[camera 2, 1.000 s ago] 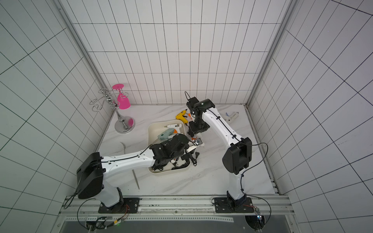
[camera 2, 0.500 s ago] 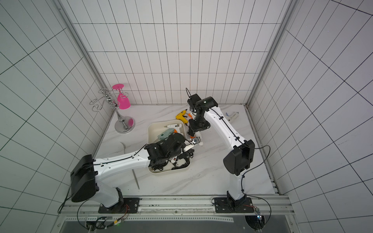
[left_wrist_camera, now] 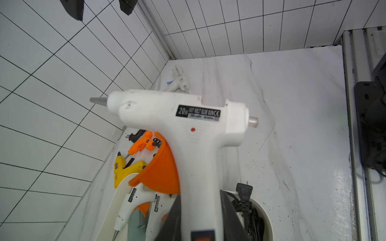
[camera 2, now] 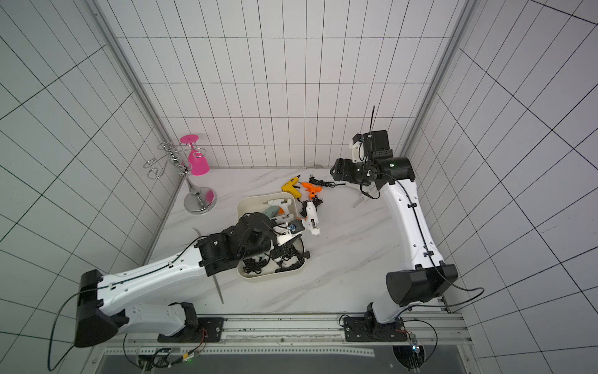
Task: Put the hot melt glue gun into the storage box
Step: Pick up the hot melt adhesive gun from the center of the board, then place the hot melt adhesive gun in the storage box.
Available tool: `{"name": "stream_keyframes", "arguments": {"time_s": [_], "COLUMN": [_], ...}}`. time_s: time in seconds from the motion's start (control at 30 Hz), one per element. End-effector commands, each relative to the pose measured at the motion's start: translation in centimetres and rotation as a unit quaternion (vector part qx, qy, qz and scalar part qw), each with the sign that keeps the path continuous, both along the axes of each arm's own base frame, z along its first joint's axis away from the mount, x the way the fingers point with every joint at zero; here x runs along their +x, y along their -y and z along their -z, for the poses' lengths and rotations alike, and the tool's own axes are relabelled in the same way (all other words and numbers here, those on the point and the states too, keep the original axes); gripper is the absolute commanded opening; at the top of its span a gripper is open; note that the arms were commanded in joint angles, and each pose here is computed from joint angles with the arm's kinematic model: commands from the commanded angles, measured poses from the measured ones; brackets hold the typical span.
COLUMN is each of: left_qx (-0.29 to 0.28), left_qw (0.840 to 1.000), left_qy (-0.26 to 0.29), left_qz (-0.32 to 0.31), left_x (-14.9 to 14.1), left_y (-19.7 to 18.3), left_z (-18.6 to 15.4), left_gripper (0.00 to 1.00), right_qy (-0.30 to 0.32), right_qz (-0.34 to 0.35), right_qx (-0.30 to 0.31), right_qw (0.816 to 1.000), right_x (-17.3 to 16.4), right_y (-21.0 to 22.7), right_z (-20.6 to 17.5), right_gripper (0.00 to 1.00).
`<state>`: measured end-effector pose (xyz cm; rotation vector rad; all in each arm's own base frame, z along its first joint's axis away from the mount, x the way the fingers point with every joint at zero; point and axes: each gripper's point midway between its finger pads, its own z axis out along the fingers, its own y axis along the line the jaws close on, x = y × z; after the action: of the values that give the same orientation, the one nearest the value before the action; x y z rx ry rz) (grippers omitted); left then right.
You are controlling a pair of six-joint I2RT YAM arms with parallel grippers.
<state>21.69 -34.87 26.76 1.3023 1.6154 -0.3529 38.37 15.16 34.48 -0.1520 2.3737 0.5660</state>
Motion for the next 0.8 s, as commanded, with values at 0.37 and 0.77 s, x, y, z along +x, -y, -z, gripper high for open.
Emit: {"name": "stream_keyframes", "arguments": {"time_s": [0.37,0.77], "left_qx": [-0.071,-0.135], "left_qw": [0.968,0.894], "left_qy": [-0.081,-0.152], "left_qz": [-0.228,-0.400], "left_x": [8.6,14.4], "left_y": [-4.0,-9.4], "left_z": [-0.2,-0.7], "left_gripper": [0.11,0.11], "right_qy": [-0.092,-0.130], "right_qz": [0.122,0.148], "right_qx": [-0.029,-0.042], "right_qw": [0.988,0.980], "right_x": [0.5,0.4], "right_y": [6.7,8.8], "right_z": [9.5,13.5], "right_gripper": [0.79,0.79]}}
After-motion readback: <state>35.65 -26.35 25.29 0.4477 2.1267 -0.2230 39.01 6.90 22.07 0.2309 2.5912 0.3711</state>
